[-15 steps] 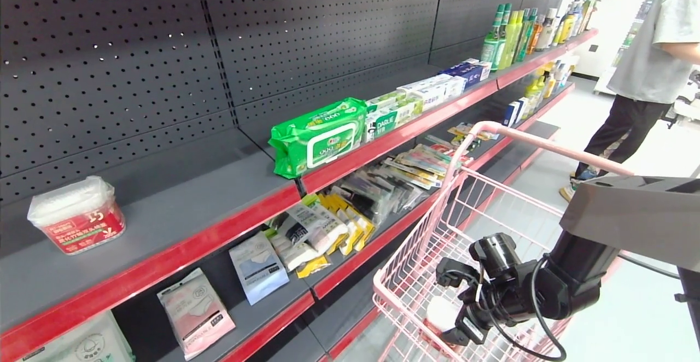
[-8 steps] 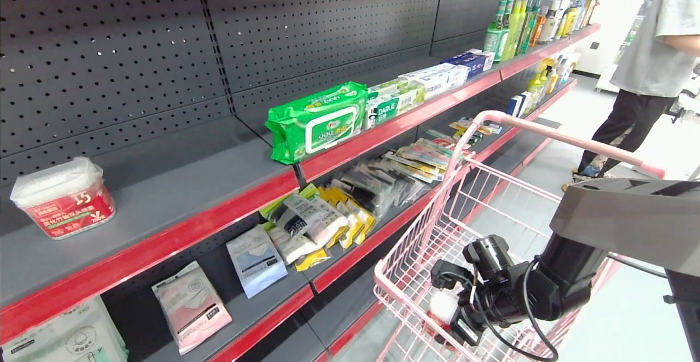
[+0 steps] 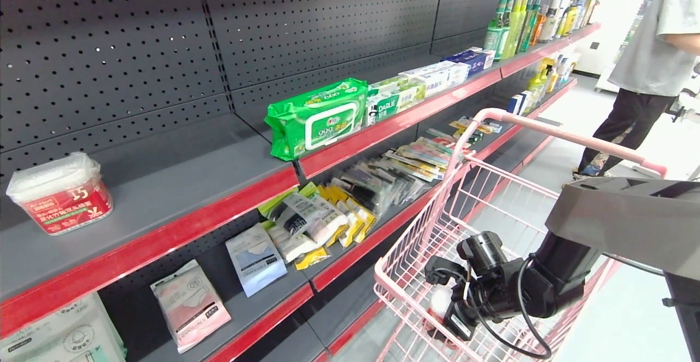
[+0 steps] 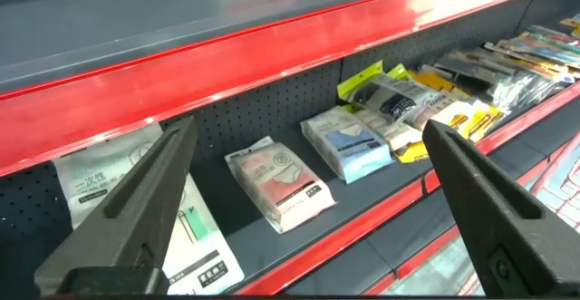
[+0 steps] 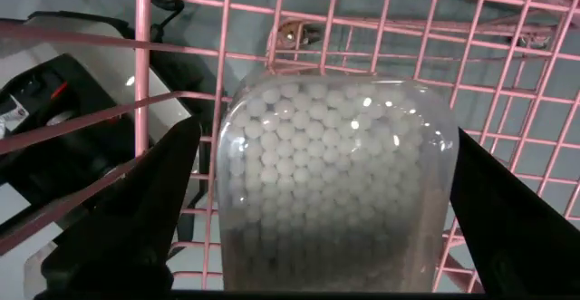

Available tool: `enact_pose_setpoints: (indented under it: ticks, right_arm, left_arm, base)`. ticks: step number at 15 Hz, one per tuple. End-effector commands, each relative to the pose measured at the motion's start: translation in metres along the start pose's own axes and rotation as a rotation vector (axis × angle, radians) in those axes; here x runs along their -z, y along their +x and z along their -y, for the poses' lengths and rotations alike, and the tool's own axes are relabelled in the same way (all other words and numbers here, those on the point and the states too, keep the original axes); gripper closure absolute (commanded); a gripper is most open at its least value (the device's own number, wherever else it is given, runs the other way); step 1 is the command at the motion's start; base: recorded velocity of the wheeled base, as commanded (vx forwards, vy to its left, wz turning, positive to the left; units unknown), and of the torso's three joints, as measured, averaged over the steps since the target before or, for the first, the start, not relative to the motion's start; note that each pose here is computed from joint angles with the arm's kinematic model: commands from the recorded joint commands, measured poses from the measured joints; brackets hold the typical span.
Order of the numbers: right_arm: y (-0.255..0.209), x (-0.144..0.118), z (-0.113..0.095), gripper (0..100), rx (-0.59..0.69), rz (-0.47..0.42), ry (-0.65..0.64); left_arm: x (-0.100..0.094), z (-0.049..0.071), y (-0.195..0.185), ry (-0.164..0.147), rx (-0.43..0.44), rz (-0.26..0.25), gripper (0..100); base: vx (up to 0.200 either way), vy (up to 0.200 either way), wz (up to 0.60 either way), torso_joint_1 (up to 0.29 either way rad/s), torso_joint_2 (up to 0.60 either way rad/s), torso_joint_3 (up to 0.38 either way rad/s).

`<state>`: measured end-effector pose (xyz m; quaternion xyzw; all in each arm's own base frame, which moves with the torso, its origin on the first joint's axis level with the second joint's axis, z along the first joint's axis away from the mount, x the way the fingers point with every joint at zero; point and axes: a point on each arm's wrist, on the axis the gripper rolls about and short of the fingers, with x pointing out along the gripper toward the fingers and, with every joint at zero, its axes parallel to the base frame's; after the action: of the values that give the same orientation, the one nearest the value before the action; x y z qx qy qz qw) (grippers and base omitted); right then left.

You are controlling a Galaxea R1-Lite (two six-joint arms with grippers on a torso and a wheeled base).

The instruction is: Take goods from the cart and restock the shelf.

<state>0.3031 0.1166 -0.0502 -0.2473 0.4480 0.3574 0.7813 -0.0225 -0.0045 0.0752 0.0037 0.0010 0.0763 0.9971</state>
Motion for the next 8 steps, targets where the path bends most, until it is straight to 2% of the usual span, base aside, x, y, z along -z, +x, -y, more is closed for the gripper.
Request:
enact_pose_setpoints:
  ticks: [1,4,5,8]
  right_arm:
    - [0.0008,-0.0014,0.0012,0,0.004,0.004,-0.001]
    - [0.0031,0.0011,0.0004,0,-0.001,-0.007,0.003]
    - [0.0043,0.0028,-0.0003,100,-0.003,-0.014,0.006]
    - [0.0033,0.0032,-0.0001,100,-0.001,-0.015,0.008]
  left_arm:
    - [0.0001,0.0000,0.0001,-0.002,-0.001,-0.002,0]
    - [-0.0003,0.0000,0.0000,-0.002,-0.001,0.000,0]
    - [-0.0003,0.0000,0.0000,-0.002,0.001,0.000,0]
    - [0.0001,0.0000,0.0001,-0.002,-0.001,-0.002,0]
  base:
    - [0.000,0.000,0.00,0.000,0.00,0.000]
    - [0.000,0.000,0.00,0.000,0.00,0.000]
    - [0.000,0.000,0.00,0.000,0.00,0.000]
    - [0.000,0.000,0.00,0.000,0.00,0.000]
